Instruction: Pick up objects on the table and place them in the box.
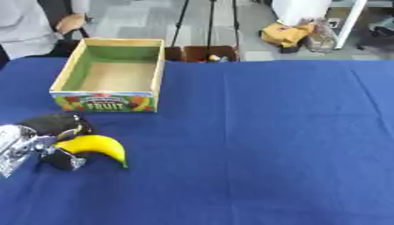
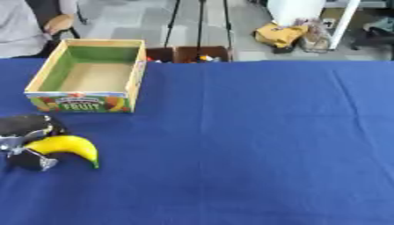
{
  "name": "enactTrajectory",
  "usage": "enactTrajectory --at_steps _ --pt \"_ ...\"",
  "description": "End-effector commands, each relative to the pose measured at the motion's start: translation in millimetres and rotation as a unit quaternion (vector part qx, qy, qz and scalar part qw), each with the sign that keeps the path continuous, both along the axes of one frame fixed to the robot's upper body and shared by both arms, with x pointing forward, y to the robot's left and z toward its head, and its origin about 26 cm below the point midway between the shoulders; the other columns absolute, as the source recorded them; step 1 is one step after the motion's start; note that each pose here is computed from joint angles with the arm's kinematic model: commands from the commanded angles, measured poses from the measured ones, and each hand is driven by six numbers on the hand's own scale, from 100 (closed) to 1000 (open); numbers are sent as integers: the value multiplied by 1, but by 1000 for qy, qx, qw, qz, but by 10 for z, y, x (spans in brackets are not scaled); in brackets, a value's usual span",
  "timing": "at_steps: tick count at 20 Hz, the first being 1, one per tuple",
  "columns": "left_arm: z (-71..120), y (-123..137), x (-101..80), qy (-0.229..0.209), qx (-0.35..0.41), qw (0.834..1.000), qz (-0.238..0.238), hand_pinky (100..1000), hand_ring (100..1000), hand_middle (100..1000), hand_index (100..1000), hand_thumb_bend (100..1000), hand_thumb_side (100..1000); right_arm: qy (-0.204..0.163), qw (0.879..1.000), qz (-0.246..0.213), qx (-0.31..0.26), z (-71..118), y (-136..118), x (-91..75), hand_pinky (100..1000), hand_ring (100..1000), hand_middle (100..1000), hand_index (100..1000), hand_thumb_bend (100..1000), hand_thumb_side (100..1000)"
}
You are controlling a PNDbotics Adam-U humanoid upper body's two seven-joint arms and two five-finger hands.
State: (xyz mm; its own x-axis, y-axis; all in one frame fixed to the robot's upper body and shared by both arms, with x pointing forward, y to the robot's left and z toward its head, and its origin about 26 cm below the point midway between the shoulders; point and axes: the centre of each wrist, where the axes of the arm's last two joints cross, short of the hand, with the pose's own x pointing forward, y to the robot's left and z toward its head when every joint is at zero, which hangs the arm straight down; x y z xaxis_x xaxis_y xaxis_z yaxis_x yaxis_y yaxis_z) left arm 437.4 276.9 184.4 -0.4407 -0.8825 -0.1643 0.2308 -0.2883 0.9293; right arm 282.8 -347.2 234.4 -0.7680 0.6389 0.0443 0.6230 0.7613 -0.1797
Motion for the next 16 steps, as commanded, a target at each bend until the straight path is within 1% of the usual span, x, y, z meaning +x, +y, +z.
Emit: enactTrajectory --at_steps 1,7,16 --pt "-58 109 -2 6 17 1000 18 332 609 682 761 100 264 -12 1000 -3 -7 75 -27 -23 792 871 786 831 100 1000" --pt "101 32 -55 -5 27 1000 15 341 620 697 771 100 261 -11 1000 -4 -8 73 -33 -26 793 871 785 831 100 1000" --pt "510 -130 -235 -28 37 999 7 333 620 702 771 100 253 -8 1000 -7 -10 64 -50 -36 793 871 785 832 100 1000"
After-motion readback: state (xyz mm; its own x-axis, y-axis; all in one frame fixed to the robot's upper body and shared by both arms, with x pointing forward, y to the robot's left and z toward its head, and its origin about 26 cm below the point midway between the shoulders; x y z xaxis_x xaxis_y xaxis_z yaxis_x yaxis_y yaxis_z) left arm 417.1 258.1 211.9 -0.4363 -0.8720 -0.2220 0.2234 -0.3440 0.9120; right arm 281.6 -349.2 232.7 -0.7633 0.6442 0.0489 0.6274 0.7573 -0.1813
